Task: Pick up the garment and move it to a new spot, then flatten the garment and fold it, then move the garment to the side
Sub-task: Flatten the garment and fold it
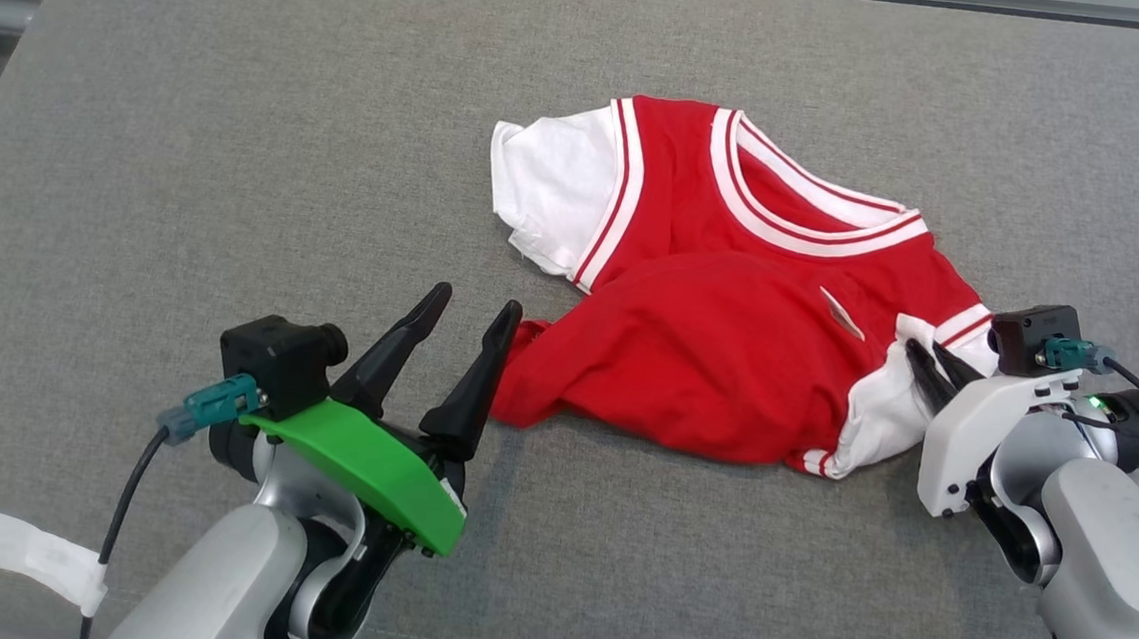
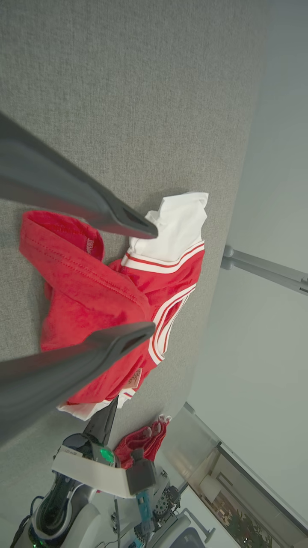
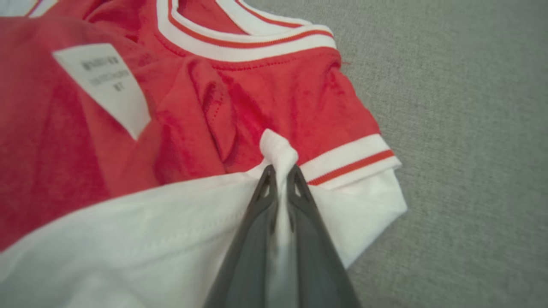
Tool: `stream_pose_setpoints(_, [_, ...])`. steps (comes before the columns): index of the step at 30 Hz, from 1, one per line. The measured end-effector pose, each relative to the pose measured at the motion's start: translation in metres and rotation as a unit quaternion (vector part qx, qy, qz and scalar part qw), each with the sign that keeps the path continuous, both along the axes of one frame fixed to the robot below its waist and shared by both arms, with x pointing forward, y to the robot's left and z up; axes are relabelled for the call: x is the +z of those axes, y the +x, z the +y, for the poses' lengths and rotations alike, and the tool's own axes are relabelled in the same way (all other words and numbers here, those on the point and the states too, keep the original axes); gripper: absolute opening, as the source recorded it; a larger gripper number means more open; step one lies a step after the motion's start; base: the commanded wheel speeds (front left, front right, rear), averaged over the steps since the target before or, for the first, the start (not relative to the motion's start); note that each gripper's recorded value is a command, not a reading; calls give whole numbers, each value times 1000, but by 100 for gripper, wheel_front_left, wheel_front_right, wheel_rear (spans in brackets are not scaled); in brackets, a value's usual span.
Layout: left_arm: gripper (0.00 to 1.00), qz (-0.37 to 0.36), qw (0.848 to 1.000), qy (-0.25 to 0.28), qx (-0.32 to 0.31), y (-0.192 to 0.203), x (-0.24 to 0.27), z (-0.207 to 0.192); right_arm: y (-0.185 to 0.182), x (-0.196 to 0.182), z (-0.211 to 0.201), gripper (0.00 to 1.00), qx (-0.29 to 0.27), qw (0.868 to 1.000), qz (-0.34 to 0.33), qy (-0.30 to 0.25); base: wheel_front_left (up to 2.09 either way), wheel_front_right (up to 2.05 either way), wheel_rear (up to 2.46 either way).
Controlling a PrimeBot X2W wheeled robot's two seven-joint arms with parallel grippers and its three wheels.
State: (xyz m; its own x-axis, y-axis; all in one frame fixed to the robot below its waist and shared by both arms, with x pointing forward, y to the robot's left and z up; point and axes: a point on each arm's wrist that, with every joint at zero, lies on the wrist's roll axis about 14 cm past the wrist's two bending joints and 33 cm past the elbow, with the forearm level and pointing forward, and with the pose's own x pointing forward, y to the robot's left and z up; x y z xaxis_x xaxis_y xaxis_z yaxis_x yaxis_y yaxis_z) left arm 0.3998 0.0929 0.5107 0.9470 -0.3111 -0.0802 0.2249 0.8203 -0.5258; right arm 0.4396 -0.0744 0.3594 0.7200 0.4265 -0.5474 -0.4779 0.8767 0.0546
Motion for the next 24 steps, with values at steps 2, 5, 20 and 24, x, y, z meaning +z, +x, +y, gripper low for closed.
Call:
stream_pose_setpoints(2, [100,5,1000,3,-5,0,-2,-1,1,1,1,0,2,1000,0,3,0,0,0])
stream_pose_setpoints(5, [100,11,1000,7,-19,-1,-5,-7,2,3,1,0,0,1000,-4,7,0,0,0])
stream_pose_setpoints(20, [100,6,997,3,-81,16,-1,-42,0,9,-31,0,-54,998,-12,22,0,0,0])
stream_pose_setpoints(24, [100,15,995,0,-101,21,-8,-55,-2,4,-42,0,-72,997,-8,23,0,0,0])
